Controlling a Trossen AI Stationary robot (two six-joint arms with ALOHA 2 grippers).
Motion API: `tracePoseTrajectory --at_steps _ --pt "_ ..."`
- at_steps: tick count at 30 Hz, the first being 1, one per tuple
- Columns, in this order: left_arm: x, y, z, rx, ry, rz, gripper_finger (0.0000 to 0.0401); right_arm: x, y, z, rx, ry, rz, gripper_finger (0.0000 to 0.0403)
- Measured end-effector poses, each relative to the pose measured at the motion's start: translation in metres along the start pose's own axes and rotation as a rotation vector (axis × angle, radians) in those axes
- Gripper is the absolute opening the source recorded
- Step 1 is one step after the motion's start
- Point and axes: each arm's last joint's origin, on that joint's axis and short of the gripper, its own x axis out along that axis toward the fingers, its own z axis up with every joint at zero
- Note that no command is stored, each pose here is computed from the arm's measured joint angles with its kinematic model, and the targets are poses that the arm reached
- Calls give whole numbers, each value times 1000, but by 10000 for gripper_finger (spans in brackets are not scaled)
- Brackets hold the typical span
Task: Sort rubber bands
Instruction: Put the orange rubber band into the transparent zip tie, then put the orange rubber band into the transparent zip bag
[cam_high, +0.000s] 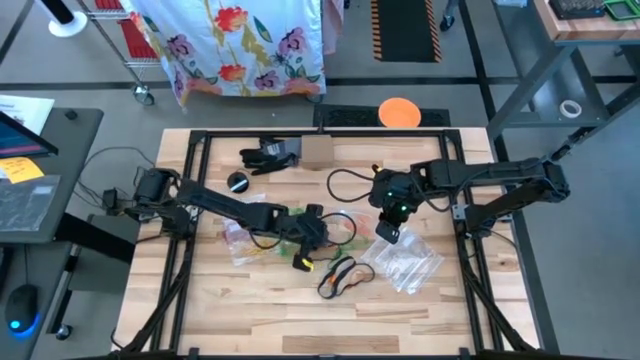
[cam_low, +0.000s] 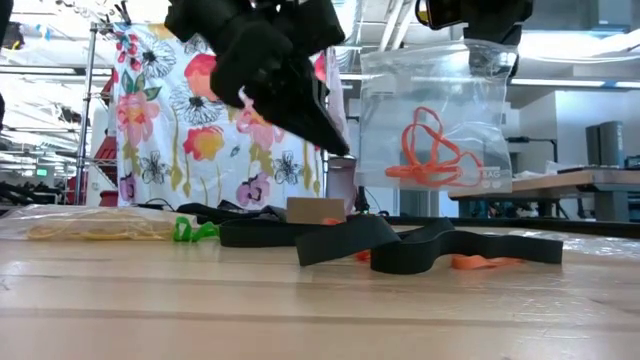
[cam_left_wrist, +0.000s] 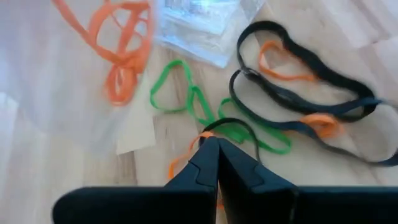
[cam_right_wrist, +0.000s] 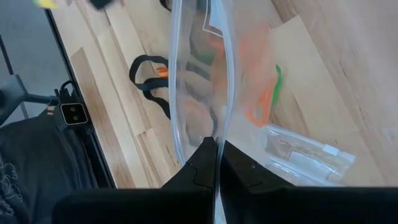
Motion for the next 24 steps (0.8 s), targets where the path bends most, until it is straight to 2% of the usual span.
tracePoseTrajectory --at_steps 5,10,16,21,24 --pt "1 -7 1 -5 -5 -23 0 0 0 0 -4 -3 1 5" --pt "12 -8 -7 27 51 61 8 0 0 1 0 -5 2 5" --pt "16 1 -8 -77 36 98 80 0 0 1 2 -8 2 5" --pt "18 -2 -11 -113 51 23 147 0 0 1 -6 -9 1 5" --pt "30 -7 -18 -87 81 -11 167 0 0 1 -6 -9 0 5"
